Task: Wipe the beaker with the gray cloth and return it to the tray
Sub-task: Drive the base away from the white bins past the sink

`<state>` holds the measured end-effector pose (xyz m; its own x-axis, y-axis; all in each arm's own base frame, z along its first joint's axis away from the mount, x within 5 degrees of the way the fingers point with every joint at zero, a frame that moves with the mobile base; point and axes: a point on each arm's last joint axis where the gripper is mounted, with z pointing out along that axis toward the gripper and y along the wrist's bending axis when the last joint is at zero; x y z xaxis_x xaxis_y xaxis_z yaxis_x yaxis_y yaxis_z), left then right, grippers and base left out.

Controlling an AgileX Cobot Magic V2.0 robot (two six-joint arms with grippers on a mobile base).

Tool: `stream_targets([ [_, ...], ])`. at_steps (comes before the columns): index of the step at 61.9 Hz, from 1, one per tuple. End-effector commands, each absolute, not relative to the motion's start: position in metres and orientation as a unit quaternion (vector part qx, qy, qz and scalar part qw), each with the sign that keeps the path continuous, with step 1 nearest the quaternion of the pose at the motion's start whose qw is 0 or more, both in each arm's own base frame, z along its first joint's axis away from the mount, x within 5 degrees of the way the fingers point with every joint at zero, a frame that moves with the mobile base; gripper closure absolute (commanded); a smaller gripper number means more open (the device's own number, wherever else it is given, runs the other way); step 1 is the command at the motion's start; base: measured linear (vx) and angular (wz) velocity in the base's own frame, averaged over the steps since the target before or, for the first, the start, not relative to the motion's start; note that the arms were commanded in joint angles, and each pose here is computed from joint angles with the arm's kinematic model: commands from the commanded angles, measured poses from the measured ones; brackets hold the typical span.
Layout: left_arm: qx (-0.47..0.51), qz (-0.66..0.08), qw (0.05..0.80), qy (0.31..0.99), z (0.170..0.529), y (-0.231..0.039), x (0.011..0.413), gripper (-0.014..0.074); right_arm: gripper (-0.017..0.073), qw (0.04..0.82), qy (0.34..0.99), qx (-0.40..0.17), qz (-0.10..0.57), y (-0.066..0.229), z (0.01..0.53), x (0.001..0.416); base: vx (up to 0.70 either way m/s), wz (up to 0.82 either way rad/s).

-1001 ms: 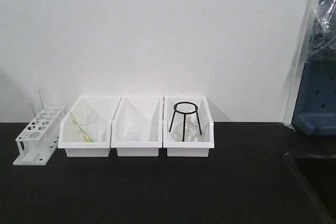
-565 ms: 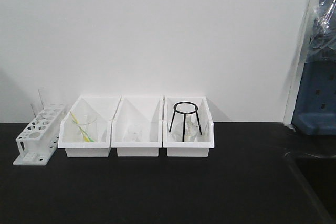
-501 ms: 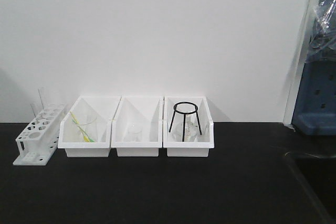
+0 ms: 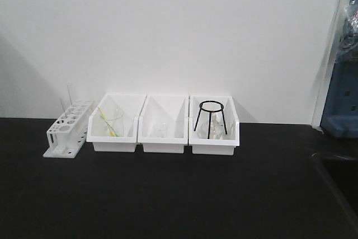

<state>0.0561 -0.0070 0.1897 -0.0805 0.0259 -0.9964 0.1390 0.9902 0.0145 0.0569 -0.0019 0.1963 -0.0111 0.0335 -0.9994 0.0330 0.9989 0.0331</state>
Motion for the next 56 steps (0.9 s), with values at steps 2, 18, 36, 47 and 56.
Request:
stream_targets([
  [2, 0.056, -0.05, 0.706, 0.704, 0.1993, -0.008, 0.0557, 0.0599, 0.0564, 0.727, 0.686, 0.024, -0.002, -0.0022, 0.1991, 0.0573, -0.27, 0.14],
  [18, 0.056, -0.05, 0.706, 0.704, 0.1993, -0.008, 0.0557, 0.0599, 0.0564, 0.727, 0.686, 0.024, -0.002, -0.0022, 0.1991, 0.0573, -0.3, -0.03],
  [36, 0.056, -0.05, 0.706, 0.704, 0.1993, -0.008, 0.0557, 0.0599, 0.0564, 0.727, 0.686, 0.024, -0.002, -0.0022, 0.1991, 0.0573, -0.36, -0.36],
  [47, 0.056, -0.05, 0.706, 0.704, 0.1993, -0.008, 0.0557, 0.0599, 0.0564, 0.727, 0.686, 0.024, -0.002, -0.0022, 0.1991, 0.0573, -0.38, -0.56],
  [56, 0.056, -0.05, 0.706, 0.704, 0.1993, -0.008, 0.0557, 0.0599, 0.0564, 0.727, 0.686, 0.024, -0.002, -0.0022, 0.1991, 0.0573, -0.38, -0.59],
])
